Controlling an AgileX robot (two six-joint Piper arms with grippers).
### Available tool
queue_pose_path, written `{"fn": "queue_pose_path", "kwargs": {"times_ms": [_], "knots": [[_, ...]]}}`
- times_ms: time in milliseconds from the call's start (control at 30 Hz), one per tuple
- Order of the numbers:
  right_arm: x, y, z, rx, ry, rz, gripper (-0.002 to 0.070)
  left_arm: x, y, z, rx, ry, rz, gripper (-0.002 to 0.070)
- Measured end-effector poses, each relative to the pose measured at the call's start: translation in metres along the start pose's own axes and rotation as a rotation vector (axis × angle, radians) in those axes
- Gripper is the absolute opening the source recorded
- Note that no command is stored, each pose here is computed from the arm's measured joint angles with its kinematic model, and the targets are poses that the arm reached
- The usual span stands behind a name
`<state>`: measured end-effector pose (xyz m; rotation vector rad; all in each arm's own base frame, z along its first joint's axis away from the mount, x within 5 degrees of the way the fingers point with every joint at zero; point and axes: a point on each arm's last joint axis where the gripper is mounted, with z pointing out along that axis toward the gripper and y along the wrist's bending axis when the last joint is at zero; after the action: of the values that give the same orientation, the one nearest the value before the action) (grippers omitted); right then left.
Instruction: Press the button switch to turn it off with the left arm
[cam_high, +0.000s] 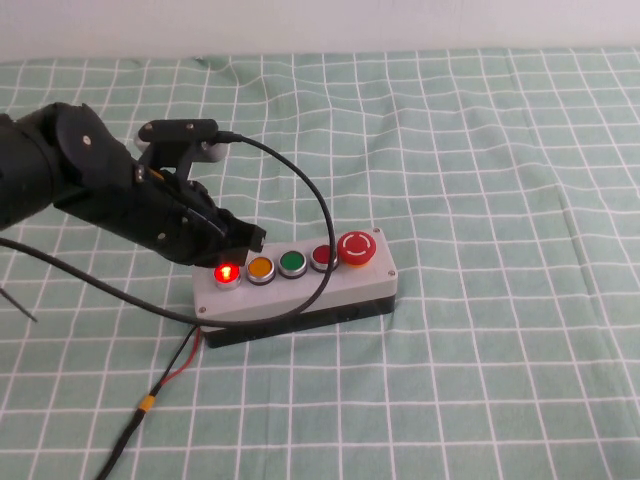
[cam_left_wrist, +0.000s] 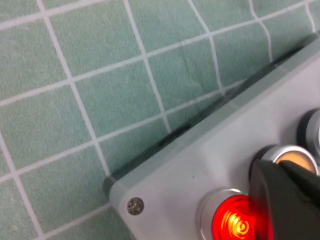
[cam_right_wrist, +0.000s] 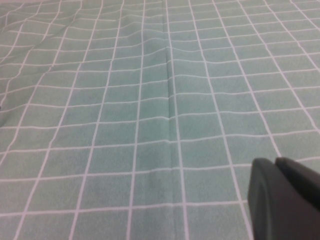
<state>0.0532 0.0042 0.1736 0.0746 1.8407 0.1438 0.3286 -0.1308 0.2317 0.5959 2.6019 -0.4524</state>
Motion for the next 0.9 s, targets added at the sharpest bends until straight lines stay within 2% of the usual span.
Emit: {"fn": "queue_pose_path", "kwargs": {"times_ms": [233, 333, 467, 633, 900], "knots": [[0.0, 0.0, 0.0, 0.0, 0.0, 0.0, -0.0017, -0.012, -0.01, -0.028, 0.042, 0.057, 0.059, -0.0002], [0.0, 0.0, 0.0, 0.0, 0.0, 0.0, -0.0017, -0.029, -0.021, -0.069, 0.029, -0.041, 0.112, -0.0002], [0.0, 0.0, 0.0, 0.0, 0.0, 0.0, -0.0017, -0.041, -0.041, -0.143, -0.001, -0.257, 0.18, -0.0002], [0.0, 0.0, 0.0, 0.0, 0.0, 0.0, -0.0017, -0.021, -0.059, -0.212, -0.068, -0.401, 0.227, -0.0002], [0.0, 0.0, 0.0, 0.0, 0.0, 0.0, -0.0017, 0.036, -0.075, -0.28, -0.161, -0.408, 0.225, -0.0002]]}}
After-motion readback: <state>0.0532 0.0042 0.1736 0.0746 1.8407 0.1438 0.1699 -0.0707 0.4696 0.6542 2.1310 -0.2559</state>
